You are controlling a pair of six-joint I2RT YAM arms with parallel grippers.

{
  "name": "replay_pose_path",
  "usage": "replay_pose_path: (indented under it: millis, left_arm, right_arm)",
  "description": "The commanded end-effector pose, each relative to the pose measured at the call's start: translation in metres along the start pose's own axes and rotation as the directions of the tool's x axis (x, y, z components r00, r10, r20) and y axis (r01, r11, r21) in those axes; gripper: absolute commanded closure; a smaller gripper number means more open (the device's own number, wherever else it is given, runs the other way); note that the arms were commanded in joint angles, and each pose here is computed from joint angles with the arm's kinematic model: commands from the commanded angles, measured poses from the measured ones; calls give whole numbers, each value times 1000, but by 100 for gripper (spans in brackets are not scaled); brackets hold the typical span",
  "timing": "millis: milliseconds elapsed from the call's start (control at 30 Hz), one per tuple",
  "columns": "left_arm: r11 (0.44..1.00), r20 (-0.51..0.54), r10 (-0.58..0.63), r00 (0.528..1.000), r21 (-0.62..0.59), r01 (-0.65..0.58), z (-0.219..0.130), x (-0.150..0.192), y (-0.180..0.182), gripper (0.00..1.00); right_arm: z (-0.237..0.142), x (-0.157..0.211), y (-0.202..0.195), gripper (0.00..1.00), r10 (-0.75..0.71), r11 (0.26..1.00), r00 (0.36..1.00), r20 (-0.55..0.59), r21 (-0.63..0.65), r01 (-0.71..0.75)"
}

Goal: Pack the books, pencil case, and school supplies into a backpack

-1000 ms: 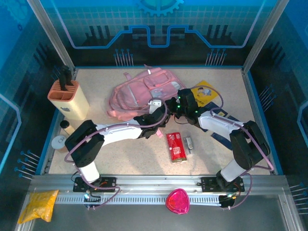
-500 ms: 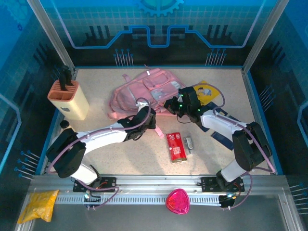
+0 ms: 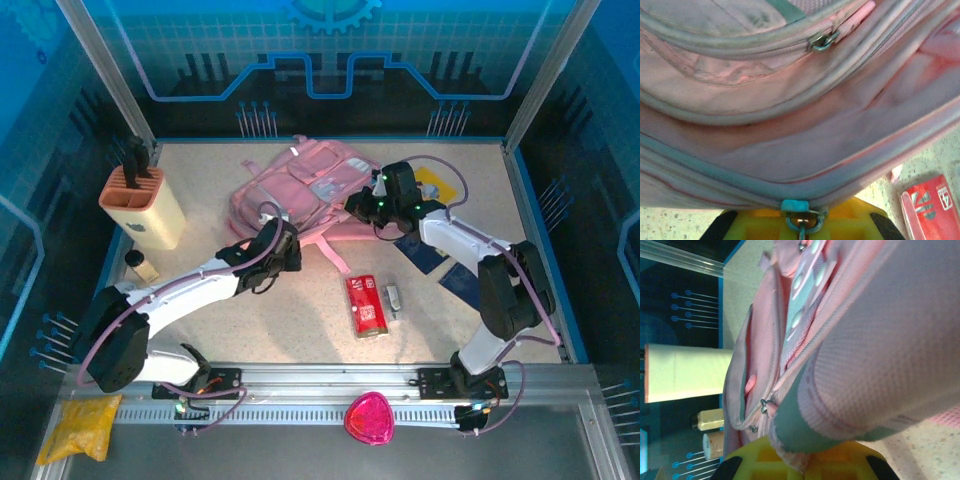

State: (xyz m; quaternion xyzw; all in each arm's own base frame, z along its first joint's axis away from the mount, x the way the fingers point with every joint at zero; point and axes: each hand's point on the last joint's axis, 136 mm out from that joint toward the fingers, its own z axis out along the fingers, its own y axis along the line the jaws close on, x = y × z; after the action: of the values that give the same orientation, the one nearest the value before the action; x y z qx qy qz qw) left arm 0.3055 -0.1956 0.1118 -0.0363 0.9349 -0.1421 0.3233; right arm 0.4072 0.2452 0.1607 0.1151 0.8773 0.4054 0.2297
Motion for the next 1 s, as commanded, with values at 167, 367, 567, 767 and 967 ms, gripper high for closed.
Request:
replay_pose_path:
  millis: [167,367,567,767,967]
  left_arm:
    - [988,-118,0,993,153,18,-18,13,-50,100]
    - [991,-129,-36,991,125,52,-2,7,-59,100]
    - [986,-123,-49,991,155,68,3,5,-66,100]
    - [981,-123,-63,990,174,84,5,7,-68,100]
    - [973,-128,-66,990,212,92,4,11,-75,100]
  right_arm:
    - [20,-57,-7,91,-91,996,995,35,8,91]
    - [18,-48,-12,64,-96,995,995,-5,-15,96]
    - [-8,-12,-20,39,-83,996,996,-42,-31,81]
    - [-8,44,-15,25,-20,988,993,-119,-156,1]
    - [3,83,-8,20,118,965,978,-170,-213,-153]
